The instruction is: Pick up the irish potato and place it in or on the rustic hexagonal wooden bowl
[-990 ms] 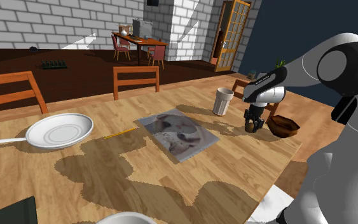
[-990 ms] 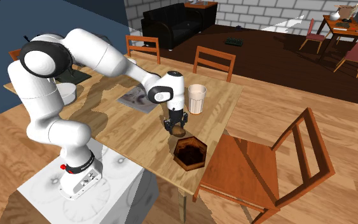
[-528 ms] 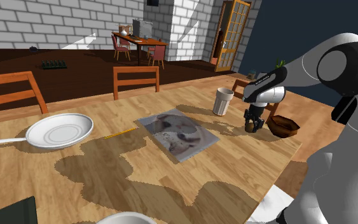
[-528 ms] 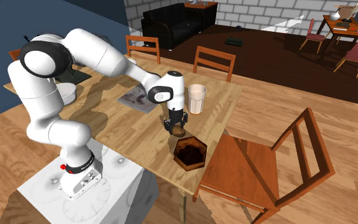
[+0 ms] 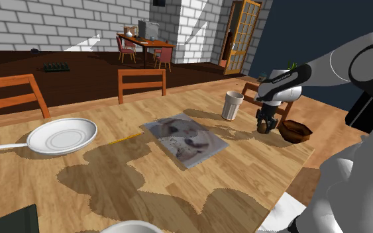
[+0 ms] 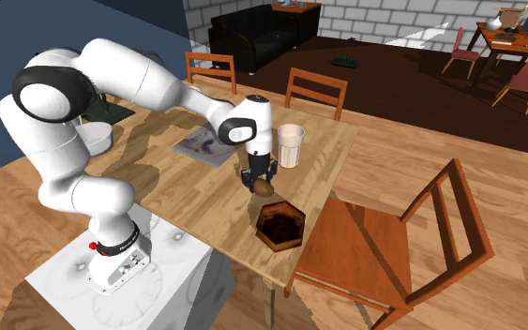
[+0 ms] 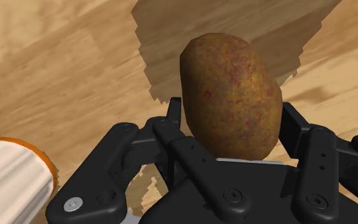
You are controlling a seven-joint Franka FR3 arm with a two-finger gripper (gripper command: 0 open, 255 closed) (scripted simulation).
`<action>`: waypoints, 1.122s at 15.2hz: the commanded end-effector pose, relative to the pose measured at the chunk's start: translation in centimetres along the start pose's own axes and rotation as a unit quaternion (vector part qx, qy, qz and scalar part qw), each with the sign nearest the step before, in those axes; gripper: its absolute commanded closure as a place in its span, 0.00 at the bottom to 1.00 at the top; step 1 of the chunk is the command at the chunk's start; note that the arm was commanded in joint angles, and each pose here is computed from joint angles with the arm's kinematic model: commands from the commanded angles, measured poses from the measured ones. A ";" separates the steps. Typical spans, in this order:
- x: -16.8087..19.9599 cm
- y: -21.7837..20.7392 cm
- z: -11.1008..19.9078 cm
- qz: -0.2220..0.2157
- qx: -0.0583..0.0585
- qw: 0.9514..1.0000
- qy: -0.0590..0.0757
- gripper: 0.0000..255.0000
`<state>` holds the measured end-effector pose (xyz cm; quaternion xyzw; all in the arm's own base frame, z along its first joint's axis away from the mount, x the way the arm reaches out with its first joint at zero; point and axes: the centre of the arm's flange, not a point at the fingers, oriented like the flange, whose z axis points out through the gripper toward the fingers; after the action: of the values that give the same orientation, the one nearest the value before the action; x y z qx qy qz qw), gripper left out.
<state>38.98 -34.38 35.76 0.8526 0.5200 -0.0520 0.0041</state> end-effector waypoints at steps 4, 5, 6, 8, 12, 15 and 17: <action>-0.3 -0.1 -2.6 0.000 0.000 1.000 0.000 1.00; -0.3 -0.1 -3.1 0.000 0.000 1.000 0.000 1.00; -0.4 -0.1 -3.7 0.000 0.000 1.000 0.000 1.00; -0.5 -0.2 -4.7 0.000 0.000 1.000 0.000 1.00; -0.7 -0.3 -6.8 0.000 0.000 1.000 0.000 1.00; -0.8 -0.4 -8.4 0.000 0.000 1.000 0.000 1.00; -0.9 -0.4 -9.4 0.000 0.000 1.000 0.000 1.00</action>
<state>39.03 -34.39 44.68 0.8525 0.5200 -0.0523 0.0042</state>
